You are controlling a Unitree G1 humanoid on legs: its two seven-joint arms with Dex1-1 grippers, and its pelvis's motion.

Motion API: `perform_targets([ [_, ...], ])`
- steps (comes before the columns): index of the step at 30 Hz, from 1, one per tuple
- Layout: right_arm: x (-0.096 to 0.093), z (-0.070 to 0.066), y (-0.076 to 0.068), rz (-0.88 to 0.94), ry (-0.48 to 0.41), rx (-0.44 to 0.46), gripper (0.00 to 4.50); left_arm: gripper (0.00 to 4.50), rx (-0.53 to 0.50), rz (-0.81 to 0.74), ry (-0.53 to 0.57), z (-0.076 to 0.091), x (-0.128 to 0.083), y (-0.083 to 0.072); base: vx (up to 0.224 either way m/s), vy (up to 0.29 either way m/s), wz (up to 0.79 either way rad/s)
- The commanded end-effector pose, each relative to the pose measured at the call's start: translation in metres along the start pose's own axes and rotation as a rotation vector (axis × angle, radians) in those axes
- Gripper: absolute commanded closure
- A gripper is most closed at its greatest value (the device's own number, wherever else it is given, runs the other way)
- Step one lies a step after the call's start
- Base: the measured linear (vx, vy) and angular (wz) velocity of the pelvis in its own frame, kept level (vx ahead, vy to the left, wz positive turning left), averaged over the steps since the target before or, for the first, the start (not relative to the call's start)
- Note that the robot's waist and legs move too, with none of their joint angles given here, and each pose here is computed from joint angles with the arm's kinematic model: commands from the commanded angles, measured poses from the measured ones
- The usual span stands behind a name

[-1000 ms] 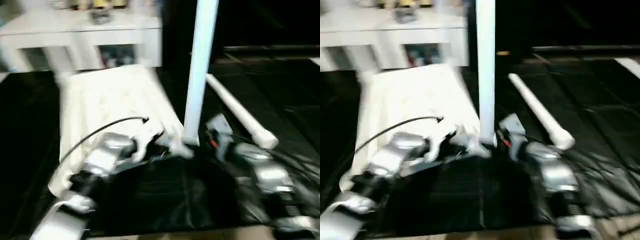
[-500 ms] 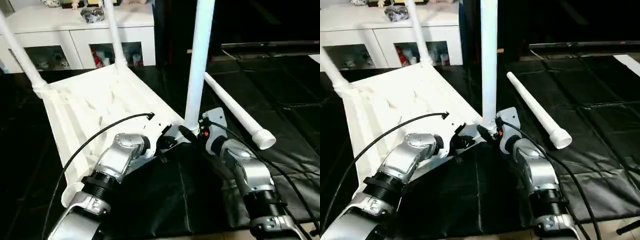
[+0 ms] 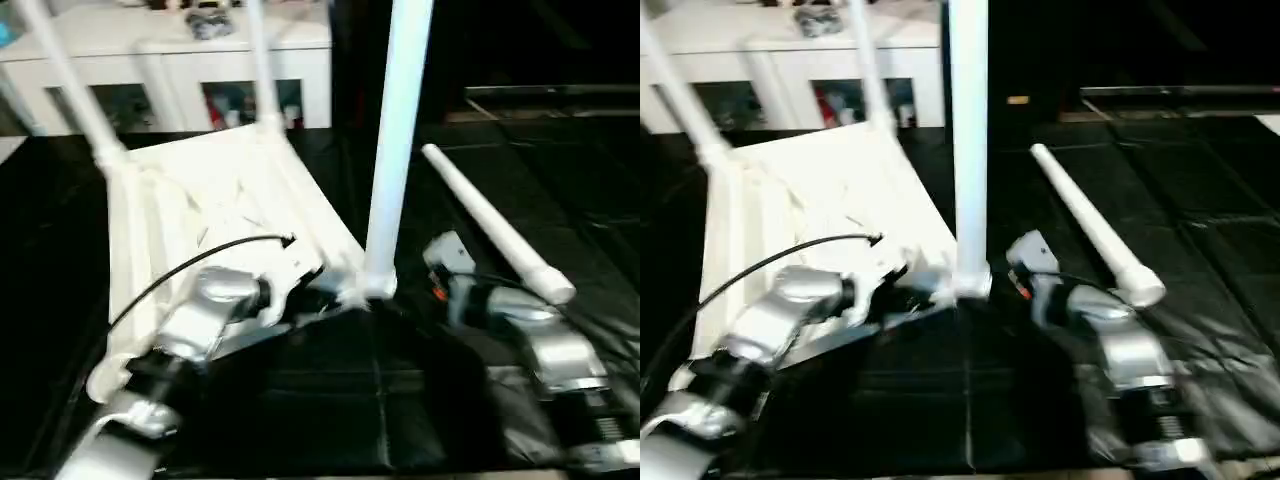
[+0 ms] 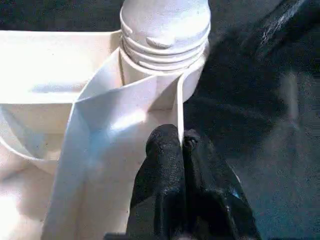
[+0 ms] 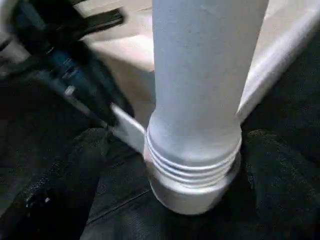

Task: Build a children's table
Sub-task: Rotate leg to tighten

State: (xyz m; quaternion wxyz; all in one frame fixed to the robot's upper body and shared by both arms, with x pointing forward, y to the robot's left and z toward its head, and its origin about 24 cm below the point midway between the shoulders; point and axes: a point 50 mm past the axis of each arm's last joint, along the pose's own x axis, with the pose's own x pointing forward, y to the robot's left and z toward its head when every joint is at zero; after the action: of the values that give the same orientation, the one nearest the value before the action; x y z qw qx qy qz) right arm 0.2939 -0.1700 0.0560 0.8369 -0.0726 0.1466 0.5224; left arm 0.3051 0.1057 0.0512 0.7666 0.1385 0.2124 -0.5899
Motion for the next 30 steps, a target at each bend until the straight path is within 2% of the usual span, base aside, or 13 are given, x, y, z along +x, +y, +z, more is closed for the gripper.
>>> perform_targets([
  [1, 0.0, 0.004, -0.001, 0.037, 0.006, -0.038, 0.04, 4.5, 0.088, -0.089, -0.044, 0.017, 0.003, -0.007, 0.0, 0.0, 0.0],
  [5, -0.008, 0.007, -0.004, 0.128, 0.059, -0.12, 0.04, 4.5, 0.133, -0.185, 0.03, 0.007, -0.004, -0.01, 0.0, 0.0, 0.0],
  [12, -0.011, 0.009, 0.0, 0.245, 0.072, -0.156, 0.04, 4.5, 0.143, -0.191, 0.06, 0.004, -0.004, -0.007, 0.0, 0.0, 0.0],
  [18, -0.01, 0.007, 0.004, 0.277, 0.07, -0.155, 0.04, 4.5, 0.135, -0.184, 0.07, 0.002, -0.003, -0.006, 0.0, 0.0, 0.0],
  [23, 0.0, 0.01, 0.004, 0.276, 0.037, -0.162, 0.04, 4.5, 0.151, -0.231, 0.073, 0.001, -0.004, -0.01, 0.0, 0.0, 0.0],
  [30, 0.005, 0.009, 0.006, 0.315, 0.034, -0.14, 0.04, 4.5, 0.159, -0.245, 0.082, -0.001, -0.005, -0.011, 0.0, 0.0, 0.0],
])
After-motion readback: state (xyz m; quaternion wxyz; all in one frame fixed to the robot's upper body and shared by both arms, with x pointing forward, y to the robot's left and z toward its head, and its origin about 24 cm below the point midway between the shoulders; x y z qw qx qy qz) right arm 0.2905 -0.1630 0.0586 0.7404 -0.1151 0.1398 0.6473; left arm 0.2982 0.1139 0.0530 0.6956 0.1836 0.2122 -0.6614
